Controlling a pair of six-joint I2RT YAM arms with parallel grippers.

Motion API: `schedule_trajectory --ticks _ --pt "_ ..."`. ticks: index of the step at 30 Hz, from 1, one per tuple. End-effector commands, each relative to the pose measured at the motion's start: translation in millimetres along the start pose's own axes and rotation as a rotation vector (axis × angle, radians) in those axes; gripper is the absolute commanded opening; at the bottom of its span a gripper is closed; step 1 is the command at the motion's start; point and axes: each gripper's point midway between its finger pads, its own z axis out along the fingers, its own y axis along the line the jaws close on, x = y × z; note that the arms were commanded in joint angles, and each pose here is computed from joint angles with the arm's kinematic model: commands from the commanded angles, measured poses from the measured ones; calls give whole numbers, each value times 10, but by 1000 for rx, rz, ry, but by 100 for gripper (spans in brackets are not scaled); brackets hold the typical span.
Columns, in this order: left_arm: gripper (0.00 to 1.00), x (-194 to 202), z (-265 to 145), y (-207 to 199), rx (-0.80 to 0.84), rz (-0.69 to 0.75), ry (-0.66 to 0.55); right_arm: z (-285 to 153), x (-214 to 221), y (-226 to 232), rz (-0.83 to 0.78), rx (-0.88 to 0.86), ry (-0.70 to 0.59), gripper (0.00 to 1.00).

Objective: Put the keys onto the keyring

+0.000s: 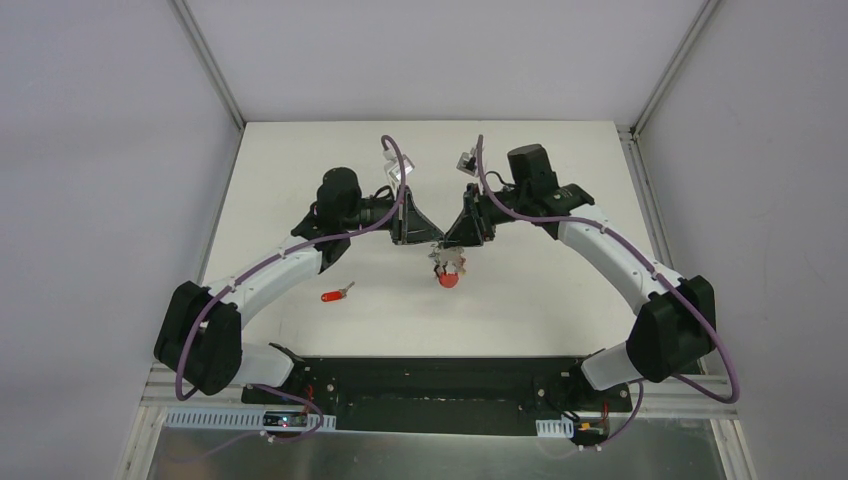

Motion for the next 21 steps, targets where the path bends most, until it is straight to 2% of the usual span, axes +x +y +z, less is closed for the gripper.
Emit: schedule_trajectory --ticks 1,12,16,21 --pt "0 -271 -19 -136 35 58 -93 -37 -77 80 -31 -35 -32 30" --pt "0 -288 -38 -123 41 53 -108 -118 -106 67 -18 -44 -59 14" --pt "0 -277 -39 -115 41 57 -105 -104 -139 86 -5 -64 -64 14" --pt "0 -254 -44 -136 52 59 -96 -105 -148 82 -9 -64 -66 18"
